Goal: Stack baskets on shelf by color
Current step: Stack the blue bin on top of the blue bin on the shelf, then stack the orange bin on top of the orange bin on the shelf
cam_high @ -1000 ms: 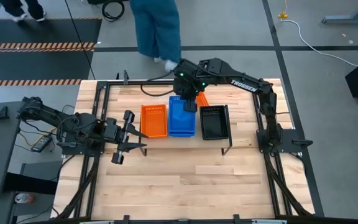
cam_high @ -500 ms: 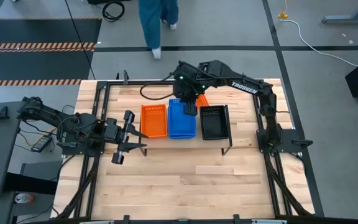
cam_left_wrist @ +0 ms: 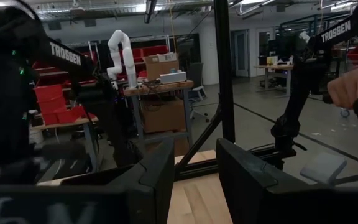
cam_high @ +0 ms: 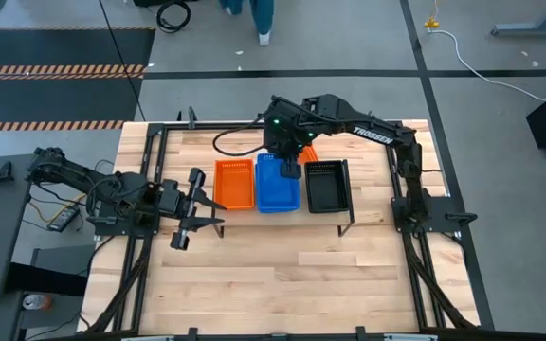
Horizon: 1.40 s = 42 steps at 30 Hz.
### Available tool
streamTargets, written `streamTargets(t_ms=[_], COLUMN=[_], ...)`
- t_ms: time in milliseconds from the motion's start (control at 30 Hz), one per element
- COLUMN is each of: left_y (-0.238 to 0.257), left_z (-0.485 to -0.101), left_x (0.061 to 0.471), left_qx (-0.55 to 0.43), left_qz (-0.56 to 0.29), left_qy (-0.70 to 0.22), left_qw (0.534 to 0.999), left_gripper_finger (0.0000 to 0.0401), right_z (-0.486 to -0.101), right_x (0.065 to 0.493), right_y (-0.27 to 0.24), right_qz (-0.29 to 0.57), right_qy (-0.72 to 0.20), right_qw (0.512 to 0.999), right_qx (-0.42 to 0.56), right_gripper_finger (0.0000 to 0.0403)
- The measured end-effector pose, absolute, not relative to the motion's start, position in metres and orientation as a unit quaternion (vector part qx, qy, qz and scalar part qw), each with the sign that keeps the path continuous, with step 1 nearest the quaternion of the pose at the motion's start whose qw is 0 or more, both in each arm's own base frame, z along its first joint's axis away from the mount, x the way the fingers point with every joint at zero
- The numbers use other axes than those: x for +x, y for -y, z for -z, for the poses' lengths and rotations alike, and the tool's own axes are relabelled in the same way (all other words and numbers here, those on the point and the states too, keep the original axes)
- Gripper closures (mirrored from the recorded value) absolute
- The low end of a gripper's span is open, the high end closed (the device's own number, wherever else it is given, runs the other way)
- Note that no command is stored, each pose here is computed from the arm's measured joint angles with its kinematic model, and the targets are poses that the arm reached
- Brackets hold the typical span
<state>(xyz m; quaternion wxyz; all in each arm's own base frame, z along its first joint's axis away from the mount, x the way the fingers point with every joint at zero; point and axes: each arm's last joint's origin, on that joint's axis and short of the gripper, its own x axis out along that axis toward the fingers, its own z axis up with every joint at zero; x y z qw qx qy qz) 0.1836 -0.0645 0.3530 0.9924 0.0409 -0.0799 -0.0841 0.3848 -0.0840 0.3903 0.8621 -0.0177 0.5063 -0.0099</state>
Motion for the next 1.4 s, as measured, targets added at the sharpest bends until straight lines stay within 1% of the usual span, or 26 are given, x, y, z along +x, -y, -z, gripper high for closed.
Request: streamTargets(t_ms=[67,100,267,433,567,667,767,867,1000,1133,1267,1333,1400], left_y=[0.065,0.065,0.065,0.065,0.065,0.065,0.064,0.064,0.063,0.063,0.060,0.058,0.055], left_z=[-0.353,-0.353,-0.353,-0.352,-0.352,-0.352,-0.352,-0.353,-0.353,-0.353,-0.353,-0.352,-0.352], left_x=[0.184,0.184,0.184,0.184,0.184,0.184,0.184,0.184,0.184,0.184,0.185,0.186,0.187], left_qx=[0.041,0.040,0.037,0.038,0.038,0.038,0.038,0.037,0.036,0.036,0.037,0.038,0.039], left_qz=[0.084,0.084,0.085,0.085,0.085,0.085,0.081,0.072,0.064,0.064,0.055,0.048,0.041], left_qy=[0.080,0.080,0.079,0.077,0.076,0.076,0.076,0.076,0.078,0.078,0.077,0.075,0.072], left_qw=[0.992,0.992,0.993,0.993,0.993,0.993,0.993,0.994,0.994,0.994,0.995,0.995,0.996], left_gripper_finger=[0.0275,0.0275,0.0275,0.0275,0.0275,0.0275,0.0275,0.0275,0.0275,0.0275,0.0275,0.0275,0.0275], right_z=[-0.382,-0.379,-0.366,-0.370,-0.385,-0.401,-0.411,-0.417,-0.409,-0.395,-0.367,-0.349,-0.329], right_x=[0.389,0.390,0.393,0.391,0.383,0.374,0.366,0.357,0.347,0.332,0.317,0.310,0.308], right_y=[0.087,0.088,0.091,0.091,0.088,0.086,0.092,0.113,0.154,0.200,0.243,0.256,0.263], right_qz=[0.016,0.018,0.030,0.037,0.064,0.102,0.150,0.180,0.203,0.247,0.288,0.296,0.299], right_qy=[-0.508,-0.510,-0.525,-0.524,-0.526,-0.525,-0.509,-0.497,-0.504,-0.499,-0.500,-0.513,-0.527], right_qw=[0.861,0.860,0.850,0.851,0.847,0.841,0.840,0.844,0.839,0.826,0.791,0.771,0.756], right_qx=[-0.009,-0.007,-0.006,-0.009,-0.043,-0.084,-0.112,-0.095,-0.026,0.083,0.203,0.235,0.248], right_gripper_finger=[0.0383,0.0374,0.0292,0.0224,0.0193,0.0186,0.0189,0.0200,0.0215,0.0225,0.0226,0.0224,0.0220])
